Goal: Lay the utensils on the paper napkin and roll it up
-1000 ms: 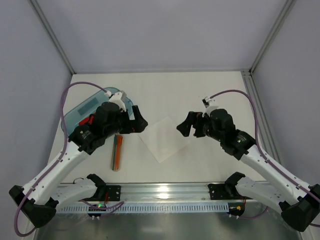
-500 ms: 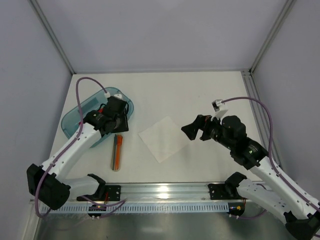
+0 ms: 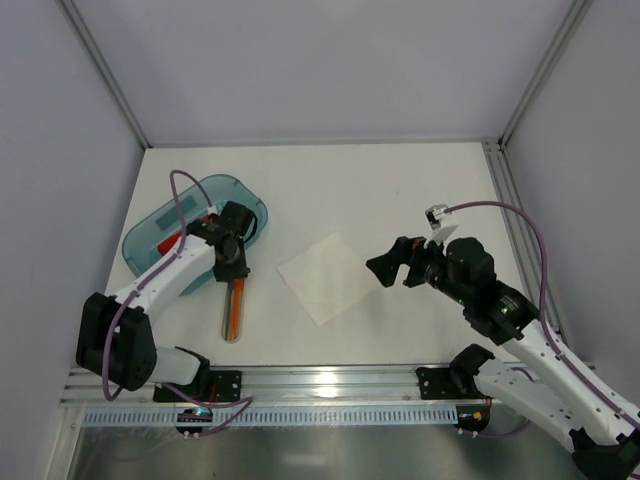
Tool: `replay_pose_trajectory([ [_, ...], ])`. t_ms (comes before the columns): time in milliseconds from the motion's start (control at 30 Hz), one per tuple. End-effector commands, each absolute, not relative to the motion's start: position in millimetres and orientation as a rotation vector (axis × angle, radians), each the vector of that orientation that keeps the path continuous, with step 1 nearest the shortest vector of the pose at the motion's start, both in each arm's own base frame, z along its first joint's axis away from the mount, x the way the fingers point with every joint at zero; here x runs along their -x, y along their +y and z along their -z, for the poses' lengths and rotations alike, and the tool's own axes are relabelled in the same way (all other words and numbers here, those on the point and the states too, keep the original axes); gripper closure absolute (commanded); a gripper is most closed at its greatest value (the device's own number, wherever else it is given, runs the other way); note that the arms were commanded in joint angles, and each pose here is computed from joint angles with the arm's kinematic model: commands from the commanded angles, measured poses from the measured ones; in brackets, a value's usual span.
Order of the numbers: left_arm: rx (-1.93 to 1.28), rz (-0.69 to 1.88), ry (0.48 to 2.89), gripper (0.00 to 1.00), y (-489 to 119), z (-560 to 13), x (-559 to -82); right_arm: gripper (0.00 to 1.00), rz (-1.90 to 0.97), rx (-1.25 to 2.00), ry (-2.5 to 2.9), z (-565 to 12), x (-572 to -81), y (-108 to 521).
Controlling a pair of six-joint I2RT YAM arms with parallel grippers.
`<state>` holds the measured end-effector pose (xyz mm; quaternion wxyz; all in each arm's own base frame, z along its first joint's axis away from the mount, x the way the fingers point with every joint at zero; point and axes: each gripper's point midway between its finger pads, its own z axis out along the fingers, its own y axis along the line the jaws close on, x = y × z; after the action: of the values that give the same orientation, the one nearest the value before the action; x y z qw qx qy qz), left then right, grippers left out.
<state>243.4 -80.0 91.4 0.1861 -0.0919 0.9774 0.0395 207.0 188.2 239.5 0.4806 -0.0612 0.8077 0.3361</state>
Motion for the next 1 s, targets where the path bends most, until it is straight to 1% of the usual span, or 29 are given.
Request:
replay_pose_trajectory([
  [0, 0.270, -0.106, 2.753, 0.70, -81, -84, -246, 0.00, -0.785, 0.176, 1.963, -242, -210, 186],
  [267, 0.258, -0.128, 2.811, 0.72, -78, -62, -236, 0.00, -0.780, 0.177, 1.957, -242, -209, 184],
  [500, 0.269, -0.141, 2.854, 0.78, -81, -45, -236, 0.00, -0.795, 0.169, 1.957, -241, -206, 184],
  [967, 0.298, -0.222, 2.896, 0.79, -76, -26, -233, 0.00, -0.790, 0.167, 1.943, -243, -202, 179],
])
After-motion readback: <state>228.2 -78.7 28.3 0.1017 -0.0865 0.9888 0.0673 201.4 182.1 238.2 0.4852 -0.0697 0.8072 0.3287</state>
